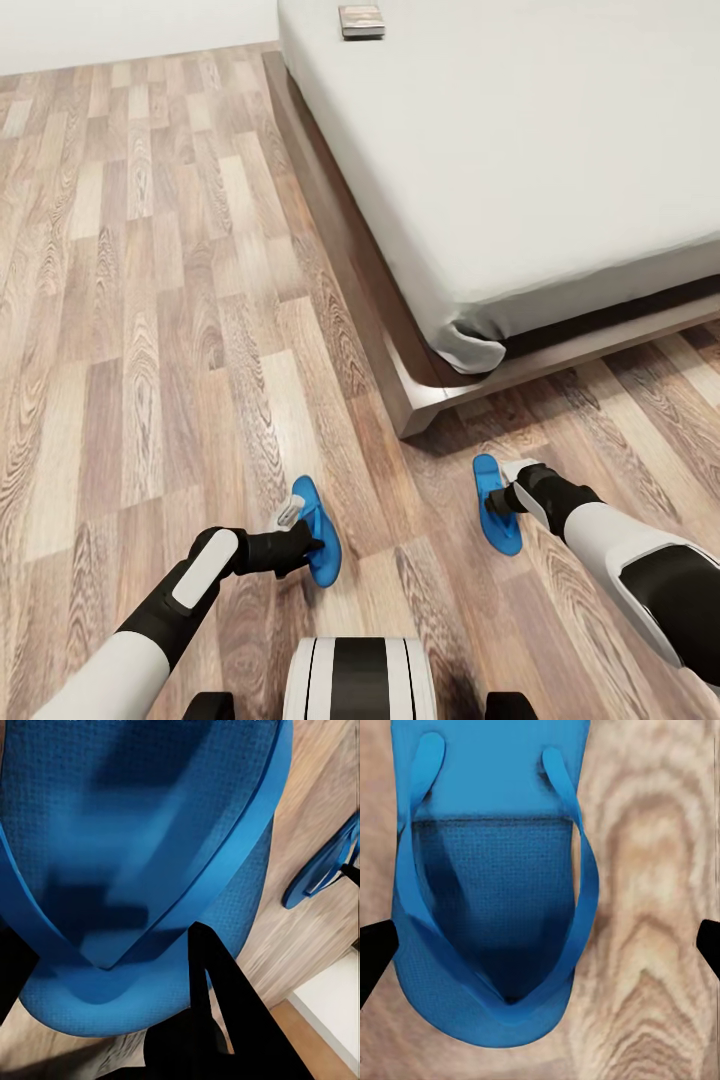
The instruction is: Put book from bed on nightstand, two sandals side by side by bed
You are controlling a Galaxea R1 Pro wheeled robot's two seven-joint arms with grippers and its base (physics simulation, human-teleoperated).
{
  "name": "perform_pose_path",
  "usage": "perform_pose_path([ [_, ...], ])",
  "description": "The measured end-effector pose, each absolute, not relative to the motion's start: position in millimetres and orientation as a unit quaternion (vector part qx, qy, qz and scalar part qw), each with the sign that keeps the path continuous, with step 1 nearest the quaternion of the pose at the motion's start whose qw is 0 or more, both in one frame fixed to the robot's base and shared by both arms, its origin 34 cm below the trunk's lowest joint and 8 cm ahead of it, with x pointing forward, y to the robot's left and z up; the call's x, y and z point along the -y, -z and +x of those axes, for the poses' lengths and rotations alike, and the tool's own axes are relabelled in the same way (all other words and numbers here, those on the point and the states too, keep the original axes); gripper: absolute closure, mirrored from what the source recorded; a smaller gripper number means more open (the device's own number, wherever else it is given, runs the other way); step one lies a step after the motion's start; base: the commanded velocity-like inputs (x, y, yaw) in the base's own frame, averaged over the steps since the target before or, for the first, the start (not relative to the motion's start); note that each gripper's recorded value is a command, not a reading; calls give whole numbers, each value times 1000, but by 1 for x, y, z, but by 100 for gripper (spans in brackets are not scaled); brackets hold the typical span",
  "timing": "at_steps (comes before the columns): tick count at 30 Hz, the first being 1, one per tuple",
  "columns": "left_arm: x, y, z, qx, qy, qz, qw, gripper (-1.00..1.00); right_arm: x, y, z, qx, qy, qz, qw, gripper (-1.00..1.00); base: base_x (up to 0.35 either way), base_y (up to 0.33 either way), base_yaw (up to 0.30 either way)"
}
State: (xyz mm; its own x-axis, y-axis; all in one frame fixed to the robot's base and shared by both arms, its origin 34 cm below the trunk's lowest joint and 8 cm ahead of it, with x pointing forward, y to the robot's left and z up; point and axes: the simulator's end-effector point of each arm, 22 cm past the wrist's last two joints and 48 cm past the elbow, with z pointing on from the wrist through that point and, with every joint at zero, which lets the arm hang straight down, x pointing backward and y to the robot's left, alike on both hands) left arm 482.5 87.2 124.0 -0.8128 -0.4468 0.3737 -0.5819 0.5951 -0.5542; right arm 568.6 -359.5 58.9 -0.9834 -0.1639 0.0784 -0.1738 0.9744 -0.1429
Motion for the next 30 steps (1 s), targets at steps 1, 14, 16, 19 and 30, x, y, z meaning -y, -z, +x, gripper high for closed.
perform_pose_path([
  [1,-87,-126,484,888,-345,289,97,100,359,-61,570,993,-75,85,31,-100,0,0,0],
  [14,-87,-149,501,892,-351,275,74,100,371,-90,591,993,-84,79,6,-100,0,0,0],
  [16,-87,-152,504,893,-351,274,71,100,384,-96,594,993,-92,75,3,-100,0,0,0],
  [19,-87,-157,507,894,-351,271,67,100,412,-108,596,992,-108,62,-2,-100,0,0,0],
  [30,-88,-175,520,896,-355,263,48,100,512,-147,582,988,-156,2,-21,-100,0,0,0],
])
